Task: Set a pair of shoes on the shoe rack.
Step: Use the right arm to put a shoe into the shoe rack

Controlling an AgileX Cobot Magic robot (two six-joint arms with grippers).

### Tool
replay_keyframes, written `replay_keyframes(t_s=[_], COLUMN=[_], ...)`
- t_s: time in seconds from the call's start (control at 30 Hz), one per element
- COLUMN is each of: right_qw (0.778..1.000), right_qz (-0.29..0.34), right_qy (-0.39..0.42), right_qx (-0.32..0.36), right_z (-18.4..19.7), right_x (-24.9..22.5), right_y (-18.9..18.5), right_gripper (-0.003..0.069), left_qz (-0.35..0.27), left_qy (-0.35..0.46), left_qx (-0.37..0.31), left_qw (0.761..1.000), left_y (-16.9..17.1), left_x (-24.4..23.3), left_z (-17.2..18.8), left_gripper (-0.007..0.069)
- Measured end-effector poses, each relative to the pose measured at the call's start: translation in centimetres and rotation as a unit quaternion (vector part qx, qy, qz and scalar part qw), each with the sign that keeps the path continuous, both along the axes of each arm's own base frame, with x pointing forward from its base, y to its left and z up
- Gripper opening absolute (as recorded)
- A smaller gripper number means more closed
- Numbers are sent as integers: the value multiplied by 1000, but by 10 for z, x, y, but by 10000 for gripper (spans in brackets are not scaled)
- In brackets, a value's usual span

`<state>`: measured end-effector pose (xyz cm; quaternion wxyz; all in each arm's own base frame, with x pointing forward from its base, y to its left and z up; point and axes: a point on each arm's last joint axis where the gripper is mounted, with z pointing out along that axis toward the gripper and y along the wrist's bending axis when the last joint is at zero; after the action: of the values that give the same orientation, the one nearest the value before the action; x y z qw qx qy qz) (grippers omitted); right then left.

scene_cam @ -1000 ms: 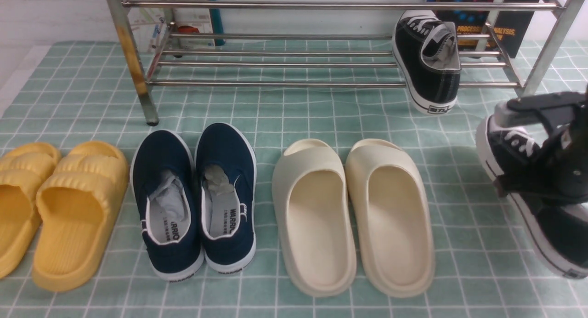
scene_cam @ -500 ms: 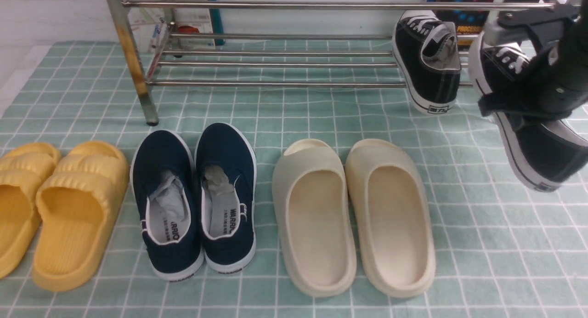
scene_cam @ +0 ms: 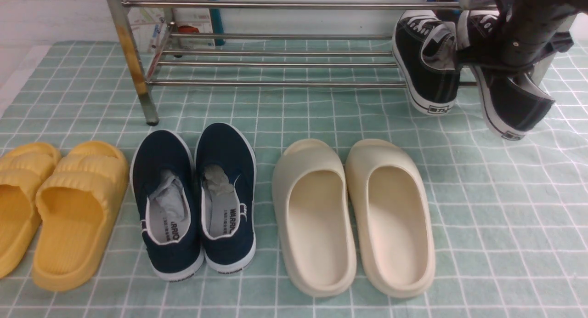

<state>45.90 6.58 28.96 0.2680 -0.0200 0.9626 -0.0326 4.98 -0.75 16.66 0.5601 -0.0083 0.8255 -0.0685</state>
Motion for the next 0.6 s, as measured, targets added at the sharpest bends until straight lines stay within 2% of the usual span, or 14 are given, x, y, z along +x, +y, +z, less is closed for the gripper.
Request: replay_keyframes(t_s=[0.3,0.6], right_qw=[1000,1000], right_qz=[-2,17], right_qy=[-8,-17], right_qx=[-6,-11], right_z=[-22,-32], right_x=[33,42], right_y=[-5,-2], right_gripper=[29,29], left_qz=[0,0], left_qy=[0,0], left_qx=[0,0], left_qw=[1000,1000], left_y=[0,0], left_x=[0,0], left_z=[0,0], left_gripper=[218,218])
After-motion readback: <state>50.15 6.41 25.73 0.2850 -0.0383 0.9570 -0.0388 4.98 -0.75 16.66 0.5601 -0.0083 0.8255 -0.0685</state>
